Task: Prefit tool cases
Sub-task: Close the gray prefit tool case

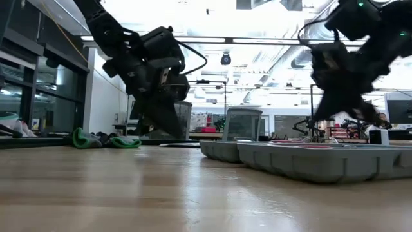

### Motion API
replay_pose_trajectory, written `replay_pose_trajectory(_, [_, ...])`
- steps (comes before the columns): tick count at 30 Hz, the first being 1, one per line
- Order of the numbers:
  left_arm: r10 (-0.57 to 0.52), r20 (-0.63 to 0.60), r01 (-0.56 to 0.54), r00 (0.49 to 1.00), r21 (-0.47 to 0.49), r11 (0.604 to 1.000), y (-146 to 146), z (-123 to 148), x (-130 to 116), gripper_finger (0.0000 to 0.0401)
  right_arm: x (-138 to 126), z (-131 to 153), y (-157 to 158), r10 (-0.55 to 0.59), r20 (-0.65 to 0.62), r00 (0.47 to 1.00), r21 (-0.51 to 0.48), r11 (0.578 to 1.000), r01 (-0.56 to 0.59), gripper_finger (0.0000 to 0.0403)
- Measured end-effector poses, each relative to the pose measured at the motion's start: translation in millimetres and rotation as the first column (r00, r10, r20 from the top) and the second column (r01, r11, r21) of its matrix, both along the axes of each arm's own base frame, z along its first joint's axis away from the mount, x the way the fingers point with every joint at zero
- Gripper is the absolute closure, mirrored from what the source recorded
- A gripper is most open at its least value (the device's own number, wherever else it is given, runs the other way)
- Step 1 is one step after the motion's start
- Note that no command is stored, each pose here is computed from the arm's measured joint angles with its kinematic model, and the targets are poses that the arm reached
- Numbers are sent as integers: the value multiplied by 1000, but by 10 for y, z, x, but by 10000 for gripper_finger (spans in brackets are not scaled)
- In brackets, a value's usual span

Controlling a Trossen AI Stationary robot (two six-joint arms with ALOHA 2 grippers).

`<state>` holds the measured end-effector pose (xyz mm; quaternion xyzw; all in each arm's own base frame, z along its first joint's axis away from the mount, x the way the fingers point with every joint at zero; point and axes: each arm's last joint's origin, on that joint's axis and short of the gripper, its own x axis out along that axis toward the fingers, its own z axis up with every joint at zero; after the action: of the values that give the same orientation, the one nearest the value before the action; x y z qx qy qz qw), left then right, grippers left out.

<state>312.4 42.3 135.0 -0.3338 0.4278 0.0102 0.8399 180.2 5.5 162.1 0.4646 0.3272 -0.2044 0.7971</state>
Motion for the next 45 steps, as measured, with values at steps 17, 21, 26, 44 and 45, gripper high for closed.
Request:
replay_pose_trajectory(17, [88,120,-57,989,-242,969,-54,-347,343,401,-6,-309,109,-6,-251,968,120,992,37,403])
replay_pose_trajectory(21, [97,124,-68,987,-220,973,67,-326,356,401,148,-389,126,-4,-191,982,144,989,32,403])
replay_pose_trajectory(26, [118,92,-98,989,-199,975,253,-358,293,401,344,-449,139,-10,-66,998,168,986,21,403])
replay_pose_trajectory(44, [146,94,-129,985,-170,977,574,-296,157,401,259,-164,395,73,77,994,166,983,-85,403])
replay_pose_trajectory(45, [152,95,-135,984,-165,977,607,-296,147,401,251,-156,427,96,81,992,174,979,-109,403])
